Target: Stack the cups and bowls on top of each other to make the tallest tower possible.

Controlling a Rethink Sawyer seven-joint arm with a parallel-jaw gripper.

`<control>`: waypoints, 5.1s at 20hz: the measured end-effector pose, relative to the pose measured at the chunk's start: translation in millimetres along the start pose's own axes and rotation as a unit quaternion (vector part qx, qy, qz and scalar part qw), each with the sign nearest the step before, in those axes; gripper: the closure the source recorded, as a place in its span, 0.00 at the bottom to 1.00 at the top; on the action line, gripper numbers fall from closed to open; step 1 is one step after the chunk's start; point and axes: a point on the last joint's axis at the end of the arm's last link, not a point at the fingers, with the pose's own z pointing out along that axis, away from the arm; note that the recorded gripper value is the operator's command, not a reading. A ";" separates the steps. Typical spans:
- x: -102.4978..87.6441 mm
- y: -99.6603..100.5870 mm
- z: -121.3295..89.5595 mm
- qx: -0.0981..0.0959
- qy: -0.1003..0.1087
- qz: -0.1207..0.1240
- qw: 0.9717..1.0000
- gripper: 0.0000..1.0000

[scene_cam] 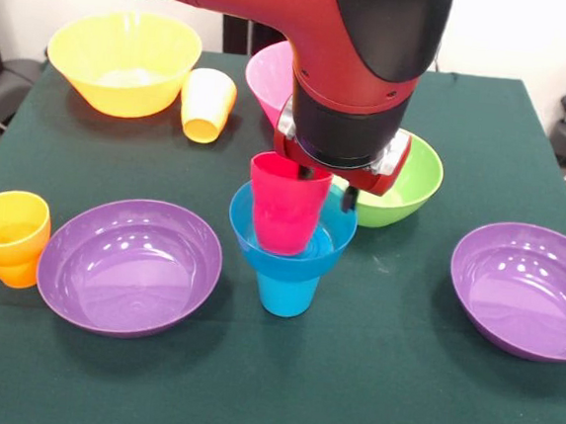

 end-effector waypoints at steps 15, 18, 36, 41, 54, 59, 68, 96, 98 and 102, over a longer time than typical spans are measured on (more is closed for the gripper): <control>0.0 0.0 1.3 0.000 0.001 0.000 1.000 0.00; 0.1 0.0 1.9 0.000 0.001 0.000 1.000 0.00; -13.8 5.5 -8.6 -0.002 -0.016 -0.004 1.000 0.00; -12.8 6.9 -22.5 0.000 -0.002 -0.005 1.000 0.00; 14.0 -6.1 -74.3 0.016 0.060 0.001 0.998 0.00; 22.5 -9.6 -99.2 0.020 0.076 0.003 0.997 0.00; 59.3 -0.9 -147.0 -0.014 0.144 0.005 0.989 0.00; 162.4 58.7 -86.2 -0.043 0.036 0.072 0.996 0.00; 161.6 56.3 -79.8 -0.043 0.029 0.076 0.996 0.00; 161.0 51.4 -66.6 -0.043 0.016 0.082 0.996 0.00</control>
